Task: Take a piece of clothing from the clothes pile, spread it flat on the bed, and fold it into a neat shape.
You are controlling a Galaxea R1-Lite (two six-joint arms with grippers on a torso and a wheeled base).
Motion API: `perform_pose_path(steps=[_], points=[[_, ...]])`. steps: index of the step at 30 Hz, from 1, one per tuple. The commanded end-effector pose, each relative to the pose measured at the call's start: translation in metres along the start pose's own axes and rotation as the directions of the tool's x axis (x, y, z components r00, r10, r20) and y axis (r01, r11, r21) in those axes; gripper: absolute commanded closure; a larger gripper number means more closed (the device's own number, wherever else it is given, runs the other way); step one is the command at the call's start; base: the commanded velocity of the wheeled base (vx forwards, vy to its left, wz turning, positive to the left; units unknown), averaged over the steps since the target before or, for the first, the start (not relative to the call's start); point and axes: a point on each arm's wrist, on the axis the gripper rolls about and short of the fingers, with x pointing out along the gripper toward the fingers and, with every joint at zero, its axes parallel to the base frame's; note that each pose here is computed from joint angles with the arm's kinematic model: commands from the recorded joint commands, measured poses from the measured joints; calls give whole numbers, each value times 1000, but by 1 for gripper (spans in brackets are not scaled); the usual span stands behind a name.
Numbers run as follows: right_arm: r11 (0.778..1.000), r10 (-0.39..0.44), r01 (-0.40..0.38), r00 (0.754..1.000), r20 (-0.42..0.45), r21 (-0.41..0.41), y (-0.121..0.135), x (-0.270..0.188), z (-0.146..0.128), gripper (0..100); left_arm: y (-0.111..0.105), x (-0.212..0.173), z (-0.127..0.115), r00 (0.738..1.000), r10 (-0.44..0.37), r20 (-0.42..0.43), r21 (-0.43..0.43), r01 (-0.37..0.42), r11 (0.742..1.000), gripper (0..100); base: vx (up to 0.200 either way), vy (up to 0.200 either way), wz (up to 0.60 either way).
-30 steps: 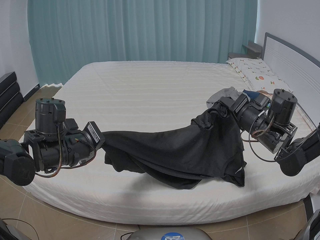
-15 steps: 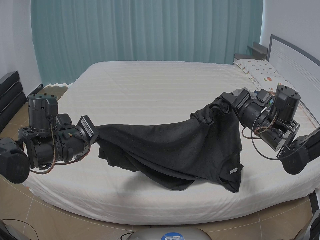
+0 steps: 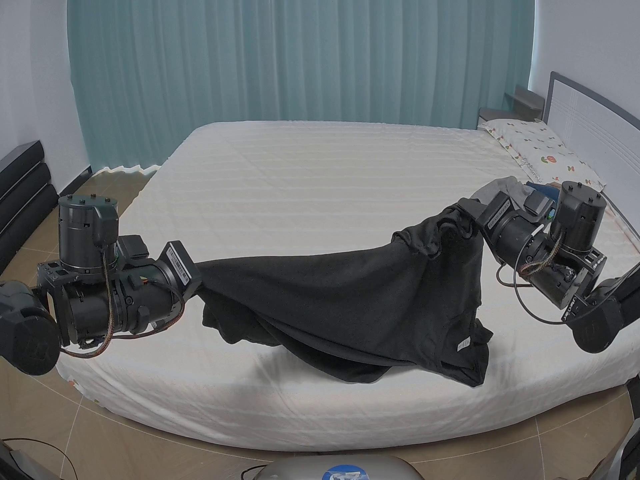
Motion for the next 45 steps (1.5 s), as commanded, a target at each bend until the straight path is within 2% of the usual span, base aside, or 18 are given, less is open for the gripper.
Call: perform_pose_path(steps=[1, 9, 15, 18, 21, 22, 27, 28, 29, 31, 34, 38, 40, 45], points=[[1000, -5, 5, 1000, -1, 1, -1, -14, 1, 100, -5, 2, -6, 1000, -13, -26, 11, 13, 1000, 100, 0, 0, 0], [1000, 8, -8, 1000, 3, 2, 5, -42, 5, 100, -6, -3, -17, 999, -16, -50, 29, 17, 999, 100, -200, 0, 0], [998, 60, -60, 997, 57, 0, 22, -73, 22, 100, -16, -29, -11, 997, -76, -5, 38, 76, 996, 100, -200, 0, 0], [997, 77, -75, 994, 79, -27, 30, -86, 31, 100, -21, -42, -9, 996, -93, 7, 46, 93, 995, 100, -200, 0, 0], [990, 137, -131, 981, 138, -53, 46, -103, 48, 100, -29, -58, -3, 990, -134, 37, 74, 131, 989, 100, -67, 0, 0], [984, 177, -169, 968, 177, -58, 58, -112, 60, 100, -36, -66, 3, 985, -160, 63, 92, 154, 984, 100, 0, 0, 0], [973, 230, -220, 941, 247, -67, 103, -128, 105, 100, -63, -83, 32, 972, -191, 137, 104, 177, 979, 100, 0, 0, 0], [973, 230, -220, 941, 247, -67, 103, -128, 105, 100, -63, -83, 32, 972, -191, 137, 104, 177, 979, 100, 0, 0, 0], [972, 235, -224, 933, 273, -74, 118, -126, 124, 100, -73, -88, 44, 968, -194, 161, 103, 179, 978, 100, 0, 0, 0], [972, 235, -219, 923, 304, -85, 133, -117, 145, 100, -81, -80, 53, 971, -179, 160, 95, 165, 982, 100, 0, 0, 0], [981, 190, -169, 925, 330, -90, 138, -93, 165, 100, -81, -62, 56, 982, -132, 135, 81, 122, 989, 100, 0, 0, 0], [990, 135, -116, 941, 311, -80, 133, -60, 170, 100, -77, -38, 58, 992, -78, 97, 62, 73, 995, 100, 0, 0, 0], [994, 96, -77, 949, 300, -73, 122, -28, 169, 100, -68, -10, 60, 997, -29, 75, 49, 25, 998, 100, 0, 0, 0], [998, 39, -23, 965, 258, -65, 100, 16, 157, 100, -59, 22, 66, 999, 15, 46, 14, -16, 1000, 100, 80, 0, 0]])
